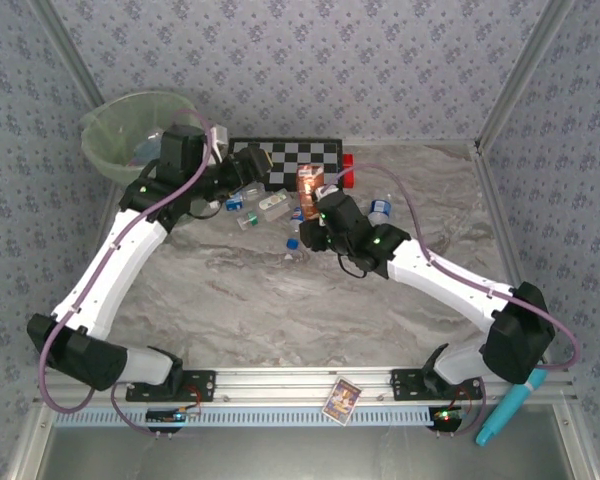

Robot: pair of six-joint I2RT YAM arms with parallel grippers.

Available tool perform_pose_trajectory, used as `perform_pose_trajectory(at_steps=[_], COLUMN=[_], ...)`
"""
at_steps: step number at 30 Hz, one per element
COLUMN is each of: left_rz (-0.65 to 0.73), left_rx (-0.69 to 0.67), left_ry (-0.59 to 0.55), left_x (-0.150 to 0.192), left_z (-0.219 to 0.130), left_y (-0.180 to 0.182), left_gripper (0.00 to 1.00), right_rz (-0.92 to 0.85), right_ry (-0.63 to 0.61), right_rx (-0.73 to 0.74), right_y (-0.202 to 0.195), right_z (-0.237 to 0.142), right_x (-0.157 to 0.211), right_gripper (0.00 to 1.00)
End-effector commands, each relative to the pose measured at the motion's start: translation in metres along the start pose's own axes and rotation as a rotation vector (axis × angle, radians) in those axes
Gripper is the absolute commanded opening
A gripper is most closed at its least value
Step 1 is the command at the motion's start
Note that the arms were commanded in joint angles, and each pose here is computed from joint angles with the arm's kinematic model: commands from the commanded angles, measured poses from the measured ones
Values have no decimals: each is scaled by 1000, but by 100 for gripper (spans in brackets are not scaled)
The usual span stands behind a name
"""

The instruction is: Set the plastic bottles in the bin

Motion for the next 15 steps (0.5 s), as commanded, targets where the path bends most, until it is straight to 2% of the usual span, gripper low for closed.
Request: perform_pose_trajectory(at_steps=[1,2,4,15], left_rz=[30,43,65,126], left_rx=[114,119,121,118], left_ry=[82,97,126,234], left_x=[10,13,19,43], left_z=[4,5,9,25], left_y=[-24,-26,-27,-27], left_gripper=[86,85,82,78], right_rz=[-90,-89,-91,-136], right_ry=[-52,-80,-86,-93], right_rx=[-44,-70,-110,-248], right_y=[17,24,32,68], right_z=[-11,-17,-19,-26], right_x=[-17,-30,-32,-37], right_gripper=[32,32,32,32])
Point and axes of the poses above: each hand's point on the last joint's axis, 136 mm out from that joint toward the fingers, its own z axis out along the fingers, its own y axis along the line the jaws close on, x = y × z, the point moved 1 cm from there along -z, back along the fingers, and after that the axes turned 8 degrees about -z, right-handed, at the moved point
